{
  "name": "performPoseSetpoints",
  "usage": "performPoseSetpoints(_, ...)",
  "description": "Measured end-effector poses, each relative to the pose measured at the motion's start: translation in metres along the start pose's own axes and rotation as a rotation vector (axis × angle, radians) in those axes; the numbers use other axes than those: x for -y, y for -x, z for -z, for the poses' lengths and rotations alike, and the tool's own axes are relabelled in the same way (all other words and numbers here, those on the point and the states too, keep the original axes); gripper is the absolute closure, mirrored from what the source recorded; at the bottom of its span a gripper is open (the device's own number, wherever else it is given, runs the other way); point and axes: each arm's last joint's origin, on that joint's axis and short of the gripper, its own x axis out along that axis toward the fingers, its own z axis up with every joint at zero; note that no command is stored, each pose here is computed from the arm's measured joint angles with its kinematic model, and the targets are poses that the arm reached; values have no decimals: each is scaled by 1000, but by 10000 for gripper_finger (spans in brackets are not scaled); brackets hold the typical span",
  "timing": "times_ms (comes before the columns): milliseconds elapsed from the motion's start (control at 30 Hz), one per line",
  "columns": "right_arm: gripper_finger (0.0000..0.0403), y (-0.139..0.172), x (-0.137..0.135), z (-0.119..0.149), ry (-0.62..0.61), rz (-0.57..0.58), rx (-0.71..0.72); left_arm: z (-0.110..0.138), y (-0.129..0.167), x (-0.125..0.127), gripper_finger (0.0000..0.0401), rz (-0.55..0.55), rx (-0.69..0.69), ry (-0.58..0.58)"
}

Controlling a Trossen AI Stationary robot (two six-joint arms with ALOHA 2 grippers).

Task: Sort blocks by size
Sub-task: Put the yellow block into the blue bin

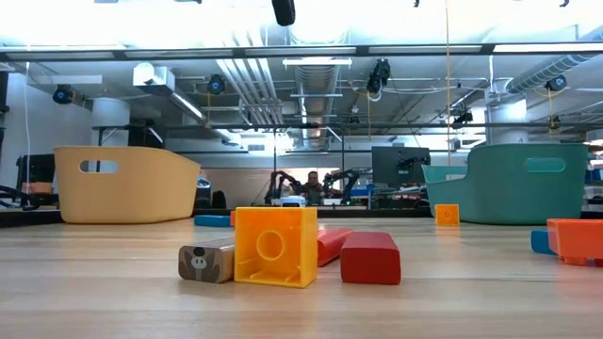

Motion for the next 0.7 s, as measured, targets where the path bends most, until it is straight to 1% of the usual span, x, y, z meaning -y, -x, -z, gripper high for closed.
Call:
performPoseSetpoints(167,110,-10,-6,3,51,-13,-16,-3,-1,3,272,7,5,-48)
performPoseSetpoints(400,137,-15,-4,-2,107,23,43,-4,-1,3,272,10,8,-27)
performPoseSetpoints(567,158,-18,2,1,119,43,29,-2,-2,4,272,36,-21,-26)
performPoseSetpoints(700,179,-21,1,3,166,40,22,0,-4,1,272,32,-28,-20)
